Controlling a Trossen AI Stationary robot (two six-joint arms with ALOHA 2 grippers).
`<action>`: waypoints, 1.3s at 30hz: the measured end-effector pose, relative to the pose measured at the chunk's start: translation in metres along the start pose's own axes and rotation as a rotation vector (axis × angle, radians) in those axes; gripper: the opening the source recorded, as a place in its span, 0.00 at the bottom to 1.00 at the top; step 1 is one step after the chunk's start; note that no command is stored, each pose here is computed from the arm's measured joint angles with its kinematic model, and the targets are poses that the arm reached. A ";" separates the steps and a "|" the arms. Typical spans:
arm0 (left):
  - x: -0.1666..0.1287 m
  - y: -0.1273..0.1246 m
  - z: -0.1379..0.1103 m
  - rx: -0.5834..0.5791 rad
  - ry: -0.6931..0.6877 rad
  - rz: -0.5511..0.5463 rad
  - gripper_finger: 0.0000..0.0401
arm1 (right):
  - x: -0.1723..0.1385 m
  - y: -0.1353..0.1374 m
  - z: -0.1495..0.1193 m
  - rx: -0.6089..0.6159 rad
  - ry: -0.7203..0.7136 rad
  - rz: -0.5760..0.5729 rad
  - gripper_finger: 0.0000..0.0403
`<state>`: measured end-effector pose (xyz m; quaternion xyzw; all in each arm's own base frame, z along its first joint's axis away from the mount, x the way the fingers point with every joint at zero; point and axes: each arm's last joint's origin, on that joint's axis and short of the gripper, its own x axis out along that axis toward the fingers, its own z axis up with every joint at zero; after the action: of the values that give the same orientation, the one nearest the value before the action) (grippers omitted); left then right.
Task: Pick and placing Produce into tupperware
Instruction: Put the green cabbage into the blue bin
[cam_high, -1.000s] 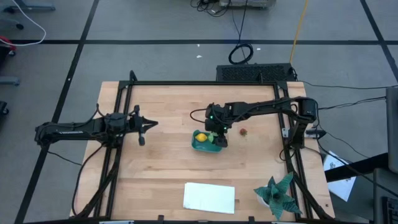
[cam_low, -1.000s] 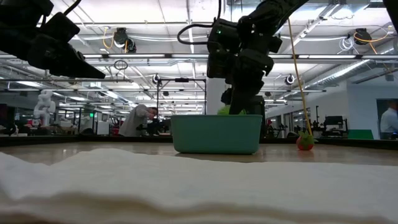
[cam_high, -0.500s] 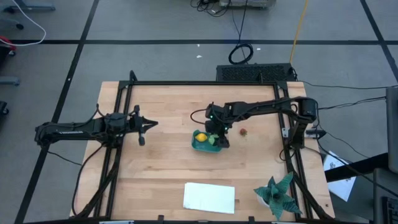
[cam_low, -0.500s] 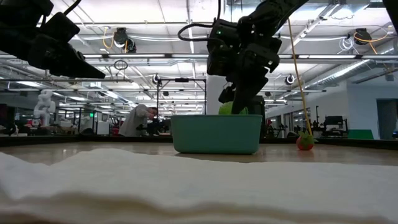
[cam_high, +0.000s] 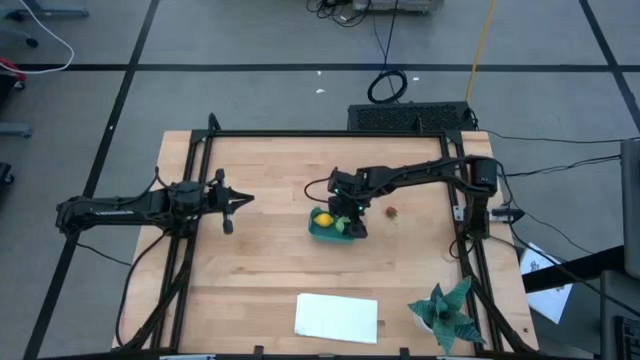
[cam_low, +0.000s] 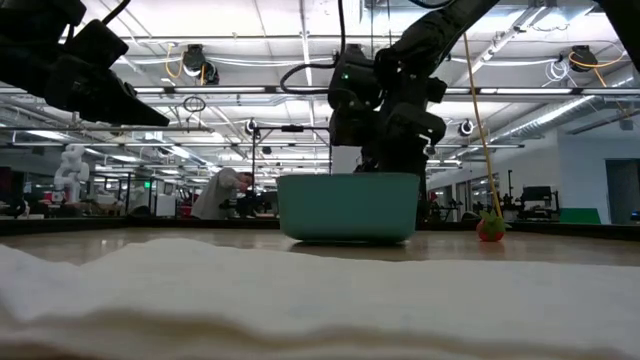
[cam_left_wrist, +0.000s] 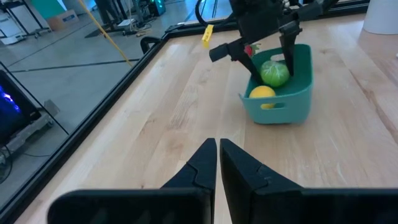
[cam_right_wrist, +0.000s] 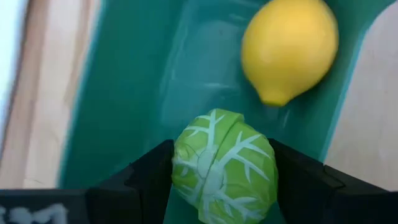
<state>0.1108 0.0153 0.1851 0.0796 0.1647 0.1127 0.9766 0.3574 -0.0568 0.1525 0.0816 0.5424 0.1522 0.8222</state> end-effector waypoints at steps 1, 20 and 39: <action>0.000 0.000 0.000 0.000 0.000 0.000 0.06 | 0.001 0.000 -0.001 -0.001 0.008 -0.013 0.56; 0.000 0.000 0.000 0.009 0.002 0.000 0.06 | 0.007 0.005 -0.001 -0.069 0.051 -0.080 0.56; 0.000 0.000 -0.001 0.005 0.007 0.000 0.06 | 0.007 0.007 -0.001 -0.058 0.059 -0.113 0.56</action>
<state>0.1106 0.0153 0.1844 0.0816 0.1683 0.1124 0.9759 0.3585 -0.0481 0.1478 0.0225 0.5655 0.1234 0.8151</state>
